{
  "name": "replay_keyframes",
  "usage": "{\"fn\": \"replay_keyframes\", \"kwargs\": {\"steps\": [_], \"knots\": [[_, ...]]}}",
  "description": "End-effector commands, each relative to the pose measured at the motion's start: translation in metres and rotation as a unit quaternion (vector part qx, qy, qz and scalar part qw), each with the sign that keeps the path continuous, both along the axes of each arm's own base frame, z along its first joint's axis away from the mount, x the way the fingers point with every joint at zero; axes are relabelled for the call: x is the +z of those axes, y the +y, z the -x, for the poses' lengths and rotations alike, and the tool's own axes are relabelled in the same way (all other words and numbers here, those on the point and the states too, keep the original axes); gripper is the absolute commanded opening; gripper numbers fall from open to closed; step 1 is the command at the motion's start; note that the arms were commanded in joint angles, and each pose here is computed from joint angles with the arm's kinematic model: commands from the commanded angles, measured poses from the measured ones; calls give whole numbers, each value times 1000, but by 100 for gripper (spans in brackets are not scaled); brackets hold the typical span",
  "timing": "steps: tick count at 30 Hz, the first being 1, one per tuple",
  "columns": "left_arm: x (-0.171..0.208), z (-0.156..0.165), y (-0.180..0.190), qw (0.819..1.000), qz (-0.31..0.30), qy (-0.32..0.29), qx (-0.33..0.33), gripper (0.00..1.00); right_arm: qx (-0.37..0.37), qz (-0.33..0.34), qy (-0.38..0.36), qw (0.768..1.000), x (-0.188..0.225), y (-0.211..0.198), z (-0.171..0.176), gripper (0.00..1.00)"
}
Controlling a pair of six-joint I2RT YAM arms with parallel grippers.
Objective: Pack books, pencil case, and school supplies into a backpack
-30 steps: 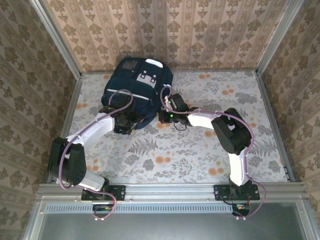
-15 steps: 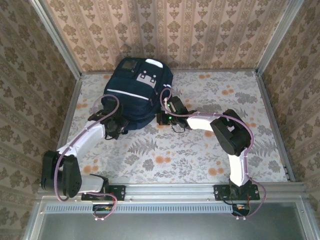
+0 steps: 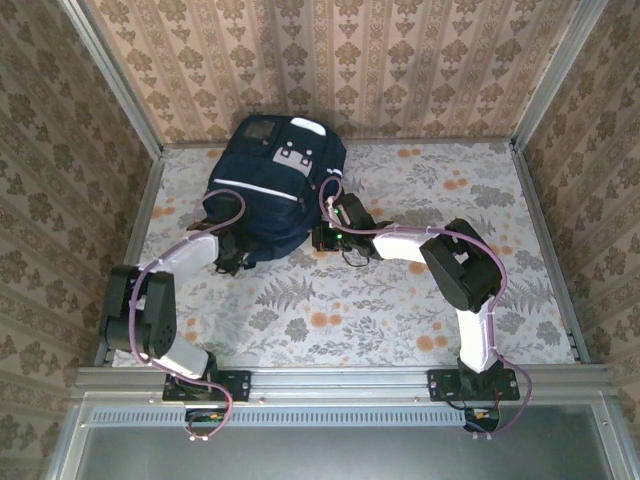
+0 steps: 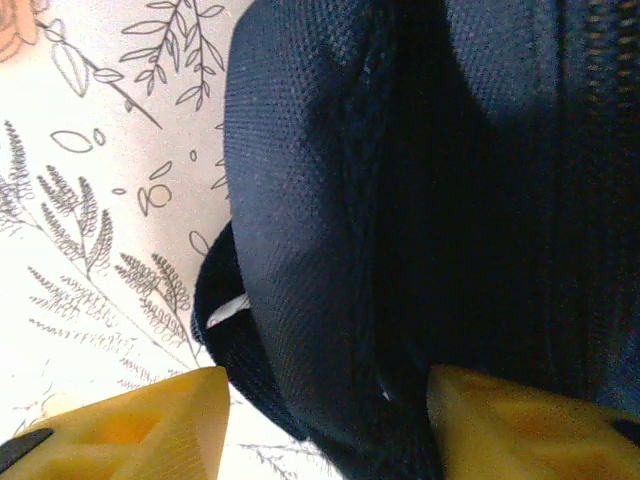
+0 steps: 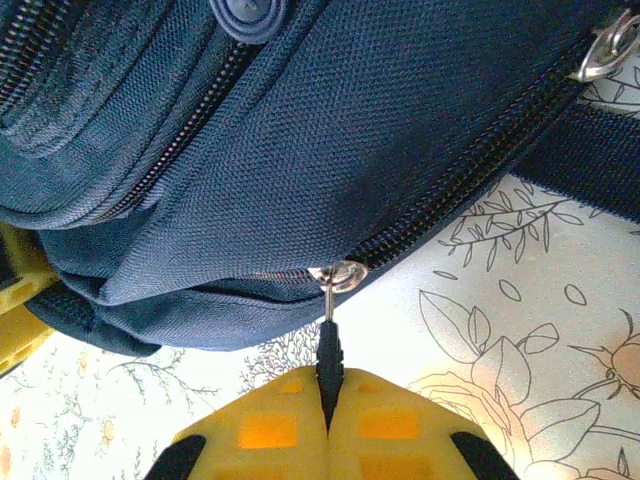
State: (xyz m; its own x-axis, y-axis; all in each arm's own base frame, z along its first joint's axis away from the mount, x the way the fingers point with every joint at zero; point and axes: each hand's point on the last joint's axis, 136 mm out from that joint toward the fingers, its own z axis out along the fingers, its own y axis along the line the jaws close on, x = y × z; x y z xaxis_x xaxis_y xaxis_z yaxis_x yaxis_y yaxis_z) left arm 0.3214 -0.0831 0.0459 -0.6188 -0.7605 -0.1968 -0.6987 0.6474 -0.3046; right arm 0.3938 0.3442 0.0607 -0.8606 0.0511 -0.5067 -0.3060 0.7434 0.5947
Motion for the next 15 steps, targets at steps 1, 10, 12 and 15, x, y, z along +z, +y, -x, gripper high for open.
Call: {"fn": "replay_keyframes", "kwargs": {"steps": [1,10,12,15], "knots": [[-4,-9,-1,1000,-2,0,-11,55,22,-26,-15,999,17,13,4,0],[-3,1,19,999,-43,24,3,0,9,20,-13,1000,1,-6,1,0],[0,7,30,998,-53,29,19,0,3,40,-12,999,-3,-17,-2,0],[6,14,44,997,-52,29,42,0,-12,67,-4,998,-14,-37,-8,0]]}}
